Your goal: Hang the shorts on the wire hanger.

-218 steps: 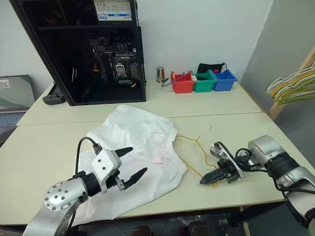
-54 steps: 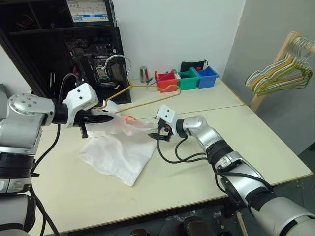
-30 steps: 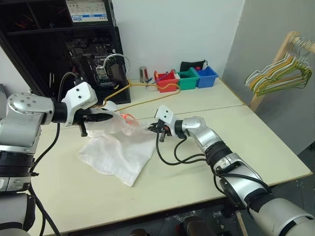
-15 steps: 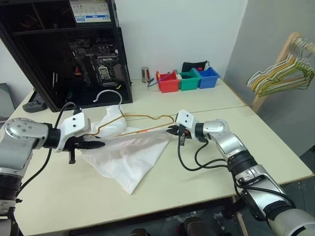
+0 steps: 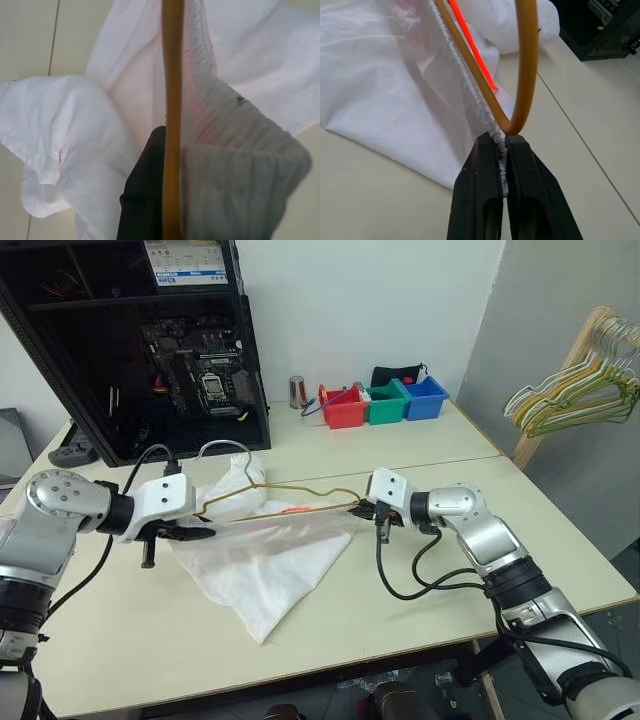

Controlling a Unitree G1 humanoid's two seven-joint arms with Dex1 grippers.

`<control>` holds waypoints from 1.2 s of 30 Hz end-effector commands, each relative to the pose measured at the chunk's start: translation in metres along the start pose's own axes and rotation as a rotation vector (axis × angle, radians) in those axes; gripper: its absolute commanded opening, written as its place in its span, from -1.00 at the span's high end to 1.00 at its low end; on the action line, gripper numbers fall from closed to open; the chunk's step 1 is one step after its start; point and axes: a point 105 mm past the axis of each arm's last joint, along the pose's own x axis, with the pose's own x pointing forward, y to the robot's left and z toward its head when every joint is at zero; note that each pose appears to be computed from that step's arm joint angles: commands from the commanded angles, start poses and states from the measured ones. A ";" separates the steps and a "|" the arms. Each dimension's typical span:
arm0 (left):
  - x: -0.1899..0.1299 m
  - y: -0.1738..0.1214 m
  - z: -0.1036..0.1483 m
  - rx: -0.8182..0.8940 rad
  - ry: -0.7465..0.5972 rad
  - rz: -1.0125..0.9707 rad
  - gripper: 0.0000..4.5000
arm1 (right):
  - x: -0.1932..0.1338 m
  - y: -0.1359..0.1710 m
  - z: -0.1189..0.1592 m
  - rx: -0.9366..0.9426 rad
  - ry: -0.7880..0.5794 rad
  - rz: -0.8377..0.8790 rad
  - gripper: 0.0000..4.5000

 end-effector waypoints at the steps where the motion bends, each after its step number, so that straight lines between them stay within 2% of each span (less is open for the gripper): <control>1: -0.016 0.012 -0.013 -0.040 0.066 0.060 0.90 | -0.024 -0.018 -0.017 0.029 0.067 -0.091 1.00; 5: -0.018 0.007 -0.021 0.009 0.135 0.023 0.90 | -0.028 -0.021 -0.020 0.033 0.076 -0.101 1.00; 8: -0.018 0.011 -0.020 -0.003 0.125 0.037 0.90 | -0.032 -0.022 -0.020 0.025 0.082 -0.101 1.00; 24: -0.028 0.013 -0.049 0.072 0.360 -0.018 0.90 | -0.048 -0.016 -0.022 -0.010 0.120 -0.064 1.00; 36: -0.025 0.014 -0.051 0.093 0.382 -0.032 0.90 | -0.049 -0.013 -0.020 -0.013 0.122 -0.062 1.00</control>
